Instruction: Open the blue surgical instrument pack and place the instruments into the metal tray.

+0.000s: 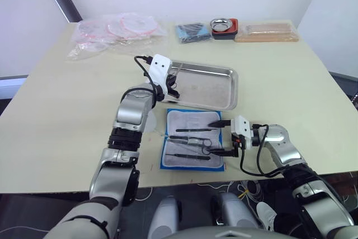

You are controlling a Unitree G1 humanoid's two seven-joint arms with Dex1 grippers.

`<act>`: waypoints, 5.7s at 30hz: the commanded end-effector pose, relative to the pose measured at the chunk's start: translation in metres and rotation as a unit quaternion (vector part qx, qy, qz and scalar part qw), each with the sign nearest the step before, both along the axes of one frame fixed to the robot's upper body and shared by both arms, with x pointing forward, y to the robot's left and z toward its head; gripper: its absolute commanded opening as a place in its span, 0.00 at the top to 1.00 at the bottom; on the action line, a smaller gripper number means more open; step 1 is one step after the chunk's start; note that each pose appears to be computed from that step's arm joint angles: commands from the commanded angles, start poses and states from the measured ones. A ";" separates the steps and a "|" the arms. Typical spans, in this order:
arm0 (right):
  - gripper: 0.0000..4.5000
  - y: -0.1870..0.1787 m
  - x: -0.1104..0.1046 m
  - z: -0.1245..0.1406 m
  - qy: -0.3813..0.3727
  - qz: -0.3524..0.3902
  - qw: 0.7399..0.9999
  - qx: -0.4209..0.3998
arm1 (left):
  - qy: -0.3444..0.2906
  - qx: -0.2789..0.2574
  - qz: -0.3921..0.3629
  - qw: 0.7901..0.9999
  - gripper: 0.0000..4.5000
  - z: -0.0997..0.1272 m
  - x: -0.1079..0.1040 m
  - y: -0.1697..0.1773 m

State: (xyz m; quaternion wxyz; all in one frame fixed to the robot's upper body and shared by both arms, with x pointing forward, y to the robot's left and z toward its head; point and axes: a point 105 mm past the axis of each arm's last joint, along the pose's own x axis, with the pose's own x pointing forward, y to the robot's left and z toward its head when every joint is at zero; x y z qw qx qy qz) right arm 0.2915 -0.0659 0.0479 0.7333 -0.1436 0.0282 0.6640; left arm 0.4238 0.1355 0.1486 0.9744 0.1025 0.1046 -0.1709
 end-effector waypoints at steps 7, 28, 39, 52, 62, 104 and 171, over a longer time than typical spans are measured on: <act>0.00 -0.003 -0.024 -0.057 0.086 0.004 0.994 -0.073 | 0.053 -0.032 0.034 0.998 0.98 -0.012 0.008 -0.006; 0.00 -0.006 -0.023 -0.057 0.084 -0.005 0.994 -0.075 | 0.067 -0.024 0.107 0.992 0.90 -0.029 0.016 0.015; 0.00 -0.006 -0.024 -0.057 0.085 -0.005 0.994 -0.076 | 0.050 -0.016 0.101 0.993 0.41 -0.023 0.014 0.010; 0.00 -0.006 -0.025 -0.057 0.086 -0.006 0.994 -0.070 | -0.075 -0.013 -0.021 0.997 0.41 0.013 0.006 0.007; 0.00 -0.008 -0.024 -0.057 0.088 -0.005 0.993 -0.074 | -0.116 -0.003 -0.168 0.979 0.41 0.033 -0.028 0.015; 0.00 -0.004 -0.031 -0.059 0.094 0.013 0.993 -0.069 | 0.048 0.095 -0.502 0.858 0.03 0.026 -0.193 0.097; 0.00 -0.006 -0.023 -0.055 0.090 -0.011 0.994 -0.063 | 0.061 0.126 -0.535 0.834 0.98 -0.069 -0.108 0.013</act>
